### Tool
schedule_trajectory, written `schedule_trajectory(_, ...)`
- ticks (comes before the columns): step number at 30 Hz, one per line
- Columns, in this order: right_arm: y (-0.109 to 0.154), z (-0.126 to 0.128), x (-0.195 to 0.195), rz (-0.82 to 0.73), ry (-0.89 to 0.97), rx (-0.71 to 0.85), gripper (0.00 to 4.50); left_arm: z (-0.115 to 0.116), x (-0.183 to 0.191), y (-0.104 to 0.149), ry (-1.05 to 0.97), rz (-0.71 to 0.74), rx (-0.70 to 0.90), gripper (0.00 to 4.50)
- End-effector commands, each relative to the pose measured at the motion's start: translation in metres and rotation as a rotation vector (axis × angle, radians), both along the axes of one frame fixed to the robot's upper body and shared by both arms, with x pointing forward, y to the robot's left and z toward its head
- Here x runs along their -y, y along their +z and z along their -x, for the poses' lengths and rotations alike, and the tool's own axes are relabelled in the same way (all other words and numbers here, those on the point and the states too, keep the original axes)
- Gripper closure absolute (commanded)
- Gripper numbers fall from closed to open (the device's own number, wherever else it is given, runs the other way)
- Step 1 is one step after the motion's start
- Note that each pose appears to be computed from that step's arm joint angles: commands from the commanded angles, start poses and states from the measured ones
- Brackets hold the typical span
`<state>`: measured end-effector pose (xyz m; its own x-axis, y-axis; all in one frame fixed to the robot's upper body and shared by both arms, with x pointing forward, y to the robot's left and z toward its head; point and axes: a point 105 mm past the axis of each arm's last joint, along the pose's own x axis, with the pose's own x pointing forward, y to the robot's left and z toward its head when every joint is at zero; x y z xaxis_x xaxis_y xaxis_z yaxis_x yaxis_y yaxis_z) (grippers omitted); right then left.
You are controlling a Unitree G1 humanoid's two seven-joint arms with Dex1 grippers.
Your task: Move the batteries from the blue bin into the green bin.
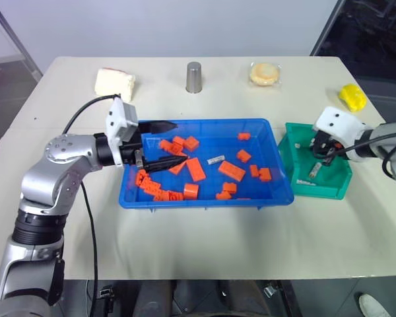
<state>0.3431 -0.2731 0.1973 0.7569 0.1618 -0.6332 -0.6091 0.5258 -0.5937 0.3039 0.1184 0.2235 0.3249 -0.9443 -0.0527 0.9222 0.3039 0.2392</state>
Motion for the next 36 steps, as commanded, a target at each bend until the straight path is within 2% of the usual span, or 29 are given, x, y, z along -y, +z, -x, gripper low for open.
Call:
schedule_trajectory(1,0.013,-0.004,0.002,0.026,0.0,0.072,2.01,0.002,-0.005,0.006,0.018,-0.014,0.053,0.0)
schedule_trajectory(5,0.02,-0.008,-0.001,0.033,0.005,0.101,0.04,0.006,-0.003,0.008,0.011,-0.008,0.055,0.0)
schedule_trajectory(7,0.034,-0.015,-0.008,0.017,0.019,0.154,0.04,0.006,-0.006,0.009,0.022,-0.009,0.058,0.0)
schedule_trajectory(10,0.065,-0.027,-0.05,-0.235,0.094,0.228,0.04,0.005,-0.016,0.009,0.066,-0.018,0.056,0.0)
schedule_trajectory(12,0.072,-0.029,-0.079,-0.372,0.165,0.201,0.04,0.005,-0.023,0.01,0.092,-0.022,0.05,0.0)
schedule_trajectory(14,0.067,-0.027,-0.104,-0.454,0.242,0.136,0.04,0.007,-0.029,0.011,0.111,-0.016,0.036,0.0)
schedule_trajectory(17,0.052,-0.023,-0.131,-0.499,0.334,0.052,0.04,0.017,-0.032,0.012,0.108,-0.009,-0.002,0.0)
schedule_trajectory(27,-0.001,-0.029,-0.174,-0.459,0.484,-0.137,0.04,0.038,-0.039,0.006,0.189,-0.004,-0.024,0.0)
schedule_trajectory(36,-0.033,-0.042,-0.198,-0.418,0.537,-0.212,0.04,0.046,-0.039,0.0,0.241,0.012,-0.032,0.0)
